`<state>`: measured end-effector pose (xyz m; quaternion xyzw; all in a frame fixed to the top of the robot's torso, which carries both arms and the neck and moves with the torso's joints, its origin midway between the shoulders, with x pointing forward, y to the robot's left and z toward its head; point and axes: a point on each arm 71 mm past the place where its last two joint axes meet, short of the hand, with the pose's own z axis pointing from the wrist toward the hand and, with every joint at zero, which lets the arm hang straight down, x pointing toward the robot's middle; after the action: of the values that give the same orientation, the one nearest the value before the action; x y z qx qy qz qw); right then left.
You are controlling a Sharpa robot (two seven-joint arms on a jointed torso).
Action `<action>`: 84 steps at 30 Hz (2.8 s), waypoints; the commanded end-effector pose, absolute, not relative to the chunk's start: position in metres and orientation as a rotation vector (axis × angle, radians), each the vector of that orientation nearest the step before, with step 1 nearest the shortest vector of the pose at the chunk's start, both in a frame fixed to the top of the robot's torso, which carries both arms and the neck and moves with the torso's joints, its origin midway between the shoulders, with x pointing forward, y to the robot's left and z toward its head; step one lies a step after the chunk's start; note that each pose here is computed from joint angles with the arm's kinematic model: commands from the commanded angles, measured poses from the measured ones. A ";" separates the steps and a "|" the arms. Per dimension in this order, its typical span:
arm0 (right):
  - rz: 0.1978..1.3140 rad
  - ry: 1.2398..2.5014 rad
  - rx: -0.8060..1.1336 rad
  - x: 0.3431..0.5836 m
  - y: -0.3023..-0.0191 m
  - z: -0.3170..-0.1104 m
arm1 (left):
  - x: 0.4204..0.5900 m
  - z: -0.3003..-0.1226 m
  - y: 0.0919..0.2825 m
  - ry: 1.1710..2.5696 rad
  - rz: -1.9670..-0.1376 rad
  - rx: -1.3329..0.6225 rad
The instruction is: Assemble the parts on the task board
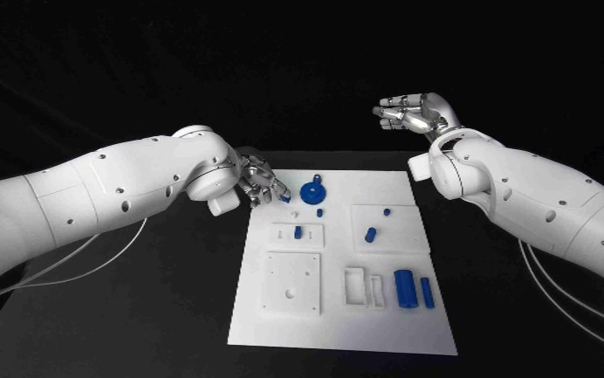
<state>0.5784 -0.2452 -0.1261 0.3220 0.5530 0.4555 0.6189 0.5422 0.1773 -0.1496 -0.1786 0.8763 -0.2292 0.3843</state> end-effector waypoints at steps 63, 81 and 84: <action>1.064 1.314 0.746 0.573 -0.245 -0.140 | 0.475 -0.201 0.179 2.170 -0.493 -0.418; 1.061 1.317 0.748 0.573 -0.246 -0.143 | 0.473 -0.203 0.179 2.209 -0.465 -0.376; 1.061 1.317 0.749 0.573 -0.246 -0.143 | 0.472 -0.203 0.179 2.215 -0.460 -0.370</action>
<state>0.5729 -0.2474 -0.1430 0.3286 0.5662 0.4530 0.6052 0.4764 0.1785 -0.1950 -0.1597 0.8651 -0.2008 0.4309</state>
